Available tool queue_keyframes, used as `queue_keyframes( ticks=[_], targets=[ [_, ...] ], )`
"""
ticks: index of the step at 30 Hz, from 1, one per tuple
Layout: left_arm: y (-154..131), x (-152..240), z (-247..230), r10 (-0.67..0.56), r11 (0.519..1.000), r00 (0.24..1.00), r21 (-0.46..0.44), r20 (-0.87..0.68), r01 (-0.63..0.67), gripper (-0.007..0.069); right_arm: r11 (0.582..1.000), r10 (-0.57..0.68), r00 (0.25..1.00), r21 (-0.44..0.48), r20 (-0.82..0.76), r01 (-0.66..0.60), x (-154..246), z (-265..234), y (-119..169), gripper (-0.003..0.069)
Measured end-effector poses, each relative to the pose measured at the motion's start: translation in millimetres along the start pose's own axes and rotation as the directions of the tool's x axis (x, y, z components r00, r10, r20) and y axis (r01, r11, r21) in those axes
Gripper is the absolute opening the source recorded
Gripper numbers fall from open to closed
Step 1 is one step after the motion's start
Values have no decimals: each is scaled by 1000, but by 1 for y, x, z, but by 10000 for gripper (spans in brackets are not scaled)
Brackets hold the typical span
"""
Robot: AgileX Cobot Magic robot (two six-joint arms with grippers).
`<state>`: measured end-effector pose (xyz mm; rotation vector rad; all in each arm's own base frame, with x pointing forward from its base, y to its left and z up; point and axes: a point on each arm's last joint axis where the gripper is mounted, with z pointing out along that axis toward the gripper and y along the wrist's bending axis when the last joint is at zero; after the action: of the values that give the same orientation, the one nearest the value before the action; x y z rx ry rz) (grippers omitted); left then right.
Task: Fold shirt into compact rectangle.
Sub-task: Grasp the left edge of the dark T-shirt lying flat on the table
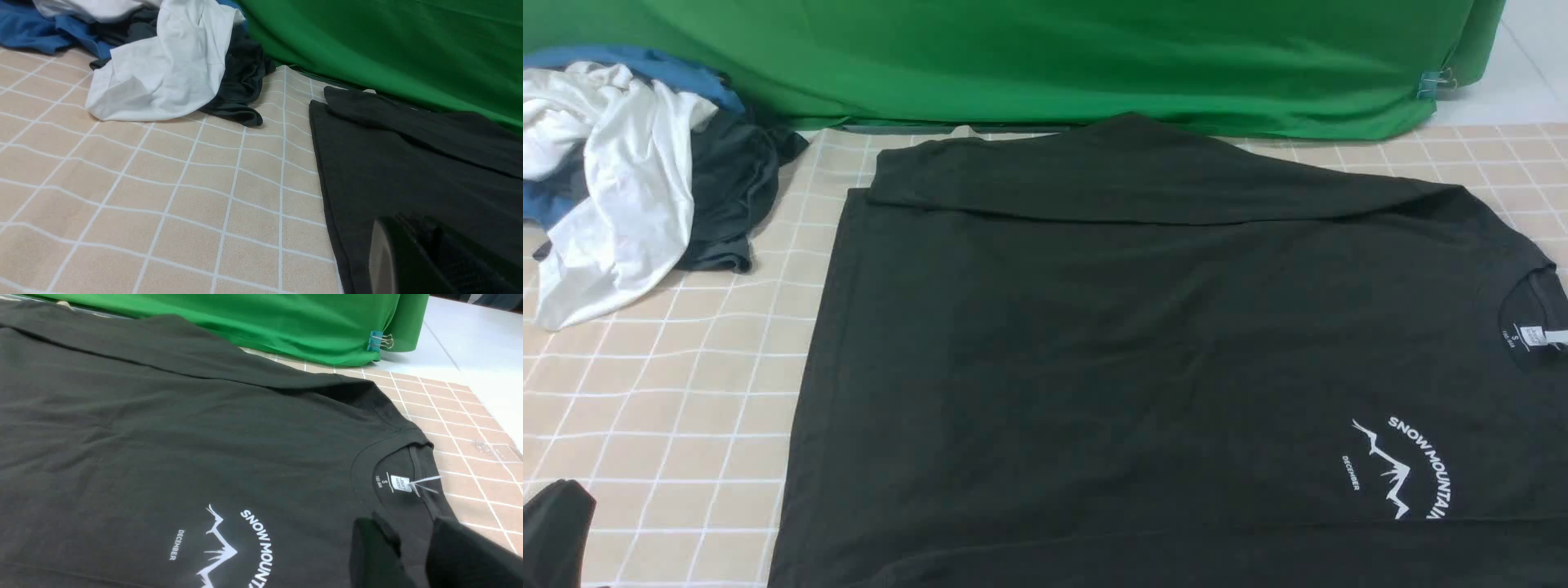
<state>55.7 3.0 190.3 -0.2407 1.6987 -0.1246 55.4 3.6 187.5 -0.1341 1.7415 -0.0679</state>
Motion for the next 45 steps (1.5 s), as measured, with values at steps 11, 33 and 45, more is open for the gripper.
queue_keyframes(
  ticks=[11,33,45],
  targets=[
    [0,0,0,0,1000,1000,0,0,0,14,1000,0,1000,0,0,0,0,0,0,242],
    [2,-45,-12,-669,743,637,320,383,588,14,1000,7,999,14,41,-8,-4,0,-1,242],
    [-21,-113,-49,-659,744,578,527,481,411,14,585,792,509,-180,336,-791,-31,-7,-16,242]
  ],
)
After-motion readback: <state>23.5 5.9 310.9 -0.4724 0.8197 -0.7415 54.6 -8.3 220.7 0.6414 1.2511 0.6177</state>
